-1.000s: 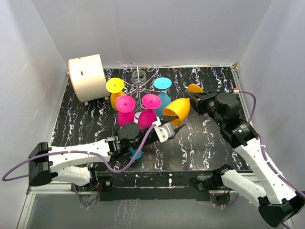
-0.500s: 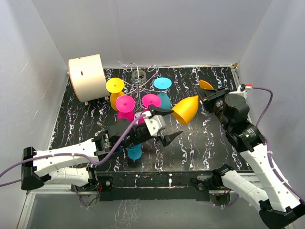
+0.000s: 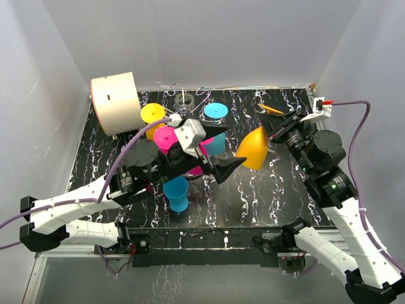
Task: Place the wine glass upside down on the wine glass rack
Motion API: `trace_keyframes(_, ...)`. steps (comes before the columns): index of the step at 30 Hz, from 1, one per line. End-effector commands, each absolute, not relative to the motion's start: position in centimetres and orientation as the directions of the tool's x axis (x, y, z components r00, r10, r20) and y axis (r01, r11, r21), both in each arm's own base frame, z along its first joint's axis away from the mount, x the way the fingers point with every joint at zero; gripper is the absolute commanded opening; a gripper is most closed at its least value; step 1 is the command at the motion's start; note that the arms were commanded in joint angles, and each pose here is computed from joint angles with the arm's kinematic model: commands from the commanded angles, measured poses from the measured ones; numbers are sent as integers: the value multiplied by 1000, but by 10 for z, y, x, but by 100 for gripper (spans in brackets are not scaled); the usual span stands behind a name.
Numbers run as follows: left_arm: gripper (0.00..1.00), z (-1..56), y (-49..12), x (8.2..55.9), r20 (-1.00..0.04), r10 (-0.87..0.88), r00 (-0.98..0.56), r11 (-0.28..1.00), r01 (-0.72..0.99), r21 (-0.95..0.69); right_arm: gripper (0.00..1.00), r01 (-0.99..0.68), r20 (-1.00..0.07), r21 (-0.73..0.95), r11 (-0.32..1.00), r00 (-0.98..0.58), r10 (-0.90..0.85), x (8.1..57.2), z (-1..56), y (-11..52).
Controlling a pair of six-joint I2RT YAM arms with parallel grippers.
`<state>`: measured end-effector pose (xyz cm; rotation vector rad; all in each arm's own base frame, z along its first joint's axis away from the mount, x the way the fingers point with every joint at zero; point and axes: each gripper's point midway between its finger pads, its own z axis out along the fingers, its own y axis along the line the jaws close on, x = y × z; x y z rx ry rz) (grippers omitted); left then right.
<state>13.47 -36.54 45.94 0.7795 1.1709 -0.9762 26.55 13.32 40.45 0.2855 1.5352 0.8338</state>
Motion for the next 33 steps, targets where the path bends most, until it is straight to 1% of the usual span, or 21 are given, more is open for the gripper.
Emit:
trace_keyframes(1,98,486,-367,138,-969,-242,-40,399,907,-137,0,-545,-860,435,717,-16,509,248,447,151)
trace_keyframes(6,95,500,-372,141,-938,-307,-163,369,887,-275,0,-614,-889,321,721,67,453,243,457,158)
trace_keyframes(11,92,507,-378,156,-872,-371,-320,325,835,-445,0,-632,-885,232,740,178,430,239,468,155)
trace_keyframes(13,90,506,-379,171,-808,-400,-432,271,787,-555,0,-635,-875,203,745,224,429,237,471,152)
trace_keyframes(14,87,505,-381,178,-769,-406,-494,226,761,-608,0,-635,-869,192,748,243,430,235,472,151)
trace_keyframes(16,85,507,-382,187,-713,-416,-565,154,728,-668,0,-643,-860,149,751,291,420,230,474,150)
trace_keyframes(18,83,506,-384,192,-687,-422,-592,135,708,-693,0,-658,-850,87,748,342,400,223,474,151)
trace_keyframes(21,82,508,-390,195,-676,-423,-603,117,704,-701,0,-661,-826,33,750,404,392,214,477,149)
trace_keyframes(25,79,511,-399,196,-654,-411,-635,81,690,-720,0,-665,-828,-16,747,428,363,212,476,153)
trace_keyframes(27,78,515,-401,198,-614,-410,-675,53,654,-755,0,-678,-818,-42,734,445,365,208,478,156)
trace_keyframes(30,72,526,-404,203,-542,-407,-735,-19,600,-799,0,-688,-797,-60,723,469,380,203,481,157)
trace_keyframes(33,66,533,-406,205,-513,-401,-759,-58,580,-812,0,-681,-786,-61,730,483,385,203,483,155)
